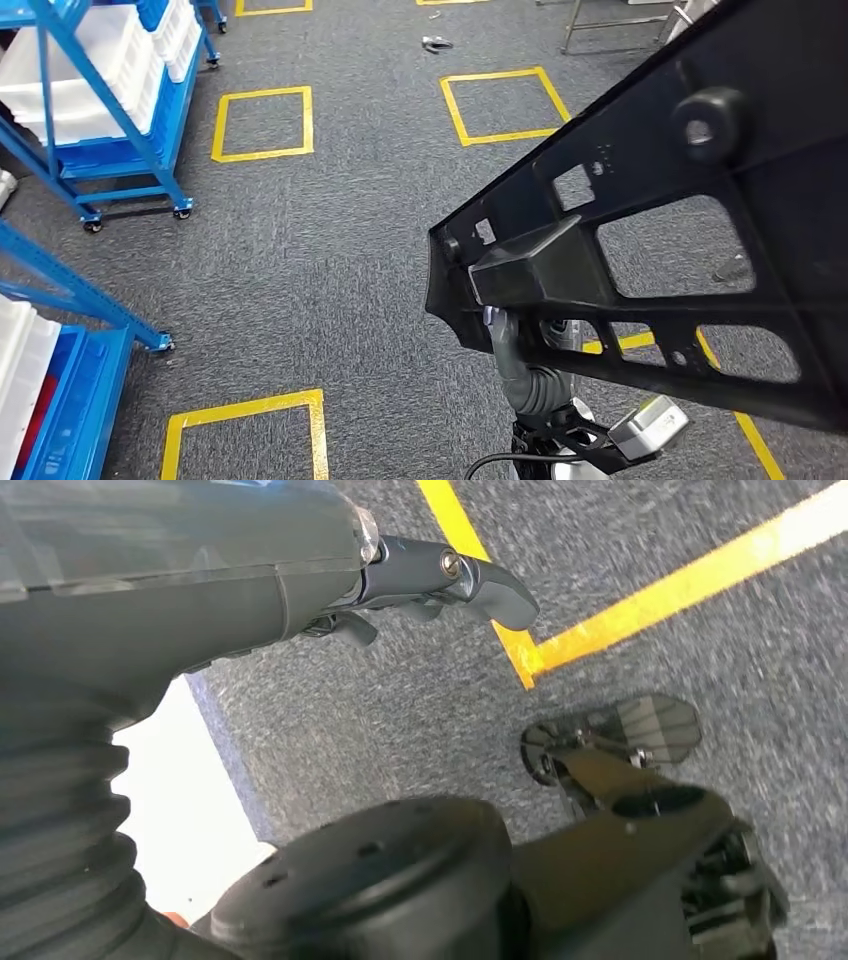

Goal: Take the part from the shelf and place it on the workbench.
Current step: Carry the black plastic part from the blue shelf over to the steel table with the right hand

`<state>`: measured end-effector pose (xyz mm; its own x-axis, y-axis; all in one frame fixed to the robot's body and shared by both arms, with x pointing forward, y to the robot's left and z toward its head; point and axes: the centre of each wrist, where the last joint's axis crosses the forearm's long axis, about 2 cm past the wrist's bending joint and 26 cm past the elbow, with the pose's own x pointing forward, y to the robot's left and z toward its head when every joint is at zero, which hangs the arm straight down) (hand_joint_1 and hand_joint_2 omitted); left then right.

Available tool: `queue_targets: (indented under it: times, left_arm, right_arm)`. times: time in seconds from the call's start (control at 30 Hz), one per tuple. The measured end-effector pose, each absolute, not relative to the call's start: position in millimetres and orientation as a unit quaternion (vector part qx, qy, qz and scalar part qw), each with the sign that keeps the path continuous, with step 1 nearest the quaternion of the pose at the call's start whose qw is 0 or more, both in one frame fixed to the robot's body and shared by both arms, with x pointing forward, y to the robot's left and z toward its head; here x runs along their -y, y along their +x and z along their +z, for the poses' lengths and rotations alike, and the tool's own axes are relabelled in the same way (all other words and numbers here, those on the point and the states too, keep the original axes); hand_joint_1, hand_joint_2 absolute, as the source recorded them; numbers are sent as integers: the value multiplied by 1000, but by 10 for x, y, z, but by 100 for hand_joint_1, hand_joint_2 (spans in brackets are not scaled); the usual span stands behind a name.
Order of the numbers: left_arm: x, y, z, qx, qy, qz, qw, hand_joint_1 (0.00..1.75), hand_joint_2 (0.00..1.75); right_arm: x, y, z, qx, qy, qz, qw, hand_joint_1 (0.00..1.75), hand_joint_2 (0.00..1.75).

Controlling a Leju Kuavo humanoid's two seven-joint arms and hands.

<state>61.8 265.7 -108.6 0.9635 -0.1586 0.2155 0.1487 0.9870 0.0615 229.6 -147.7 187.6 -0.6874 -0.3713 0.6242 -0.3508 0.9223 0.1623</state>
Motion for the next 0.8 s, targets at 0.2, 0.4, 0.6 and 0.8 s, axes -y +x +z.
queue_targets:
  times: [0.2, 0.4, 0.6, 0.8]
  left_arm:
    - [-2651, 639, -1082, 112, 21, -92, 989, 0, 175]
    - [-2644, 641, -1082, 103, 14, -106, 989, 0, 175]
    - [-2628, 611, -1086, 95, 12, -116, 989, 0, 175]
    - [-2588, 609, -1084, 90, 3, -121, 989, 0, 175]
  right_arm:
    - [1384, 2251, 2138, 936, 211, 8, 281, 169, 175]
    - [1284, 2218, 2263, 940, 229, 32, 252, 169, 175]
    - [1233, 2217, 2320, 940, 240, 43, 238, 169, 175]
    - [1223, 2233, 2353, 943, 235, 47, 230, 169, 175]
